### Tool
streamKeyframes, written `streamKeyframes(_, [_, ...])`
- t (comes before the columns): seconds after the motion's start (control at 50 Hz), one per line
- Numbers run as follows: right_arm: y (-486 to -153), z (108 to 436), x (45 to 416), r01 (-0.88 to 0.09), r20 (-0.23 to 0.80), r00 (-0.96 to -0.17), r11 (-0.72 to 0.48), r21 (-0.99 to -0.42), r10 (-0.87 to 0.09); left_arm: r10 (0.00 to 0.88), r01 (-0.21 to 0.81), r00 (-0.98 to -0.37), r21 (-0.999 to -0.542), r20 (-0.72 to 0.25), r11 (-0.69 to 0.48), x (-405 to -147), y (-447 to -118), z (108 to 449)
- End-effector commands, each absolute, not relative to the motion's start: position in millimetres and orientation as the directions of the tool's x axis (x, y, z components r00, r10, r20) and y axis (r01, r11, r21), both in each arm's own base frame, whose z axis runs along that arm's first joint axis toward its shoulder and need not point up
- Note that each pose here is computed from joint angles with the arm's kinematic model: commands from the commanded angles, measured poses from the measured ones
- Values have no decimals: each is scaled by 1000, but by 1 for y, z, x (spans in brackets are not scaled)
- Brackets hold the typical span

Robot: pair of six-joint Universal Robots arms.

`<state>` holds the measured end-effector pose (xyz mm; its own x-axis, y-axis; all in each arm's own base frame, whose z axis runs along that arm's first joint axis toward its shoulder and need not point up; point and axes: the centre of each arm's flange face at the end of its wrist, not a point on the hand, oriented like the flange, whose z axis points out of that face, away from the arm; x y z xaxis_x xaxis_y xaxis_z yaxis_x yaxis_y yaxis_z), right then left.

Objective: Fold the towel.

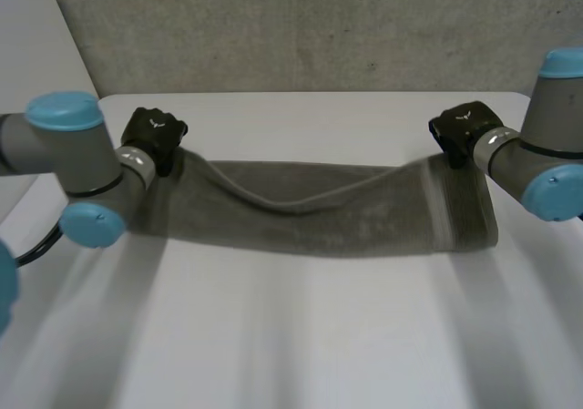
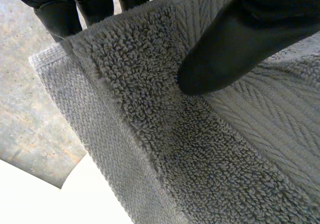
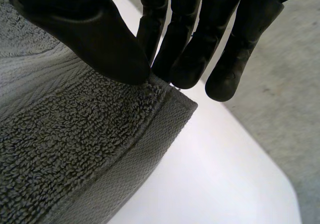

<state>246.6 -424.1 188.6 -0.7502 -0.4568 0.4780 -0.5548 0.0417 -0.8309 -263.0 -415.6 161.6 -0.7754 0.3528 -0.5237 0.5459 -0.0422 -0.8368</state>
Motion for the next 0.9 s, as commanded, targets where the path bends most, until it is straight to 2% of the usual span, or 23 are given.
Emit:
streamKeyframes(0.02, [-451, 178, 257, -524, 502, -775, -53, -850, -385, 312, 553, -787, -833, -533, -29, -274, -444, 151])
streamKeyframes(0.3, [-473, 155, 258, -527, 524, -797, -79, -846, -302, 292, 571, -787, -821, -544, 11, -275, -459, 122])
streamKeyframes(0.4, [-475, 145, 259, -531, 526, -794, -71, -844, -305, 302, 574, -784, -818, -542, 23, -276, -457, 117])
streamKeyframes(0.54, [-472, 144, 260, -526, 516, -796, -63, -848, -316, 339, 568, -777, -823, -531, 14, -293, -443, 123])
streamKeyframes(0.6, [-468, 142, 260, -529, 512, -792, -45, -848, -333, 339, 549, -788, -836, -514, 7, -294, -441, 138])
streamKeyframes(0.64, [-459, 172, 261, -520, 513, -793, -73, -851, -329, 331, 481, -829, -877, -451, 10, -294, -437, 162])
streamKeyframes(0.66, [-459, 172, 261, -520, 513, -793, -74, -851, -329, 331, 480, -829, -877, -450, 10, -294, -437, 162])
streamKeyframes(0.7, [-448, 197, 254, -521, 517, -792, -84, -850, -324, 337, 375, -876, -927, -344, 30, -293, -430, 184])
streamKeyframes(0.72, [-448, 197, 254, -521, 517, -792, -84, -850, -324, 337, 374, -877, -927, -343, 30, -293, -430, 185])
streamKeyframes(0.74, [-441, 206, 252, -521, 516, -790, -82, -850, -332, 351, 325, -889, -945, -293, 35, -293, -425, 197])
streamKeyframes(0.8, [-425, 219, 250, -526, 516, -779, -76, -847, -356, 396, 280, -886, -959, -239, 49, -290, -412, 211])
streamKeyframes(0.9, [-394, 221, 242, -545, 500, -762, -10, -838, -412, 441, 259, -866, -966, -234, -3, -285, -392, 229])
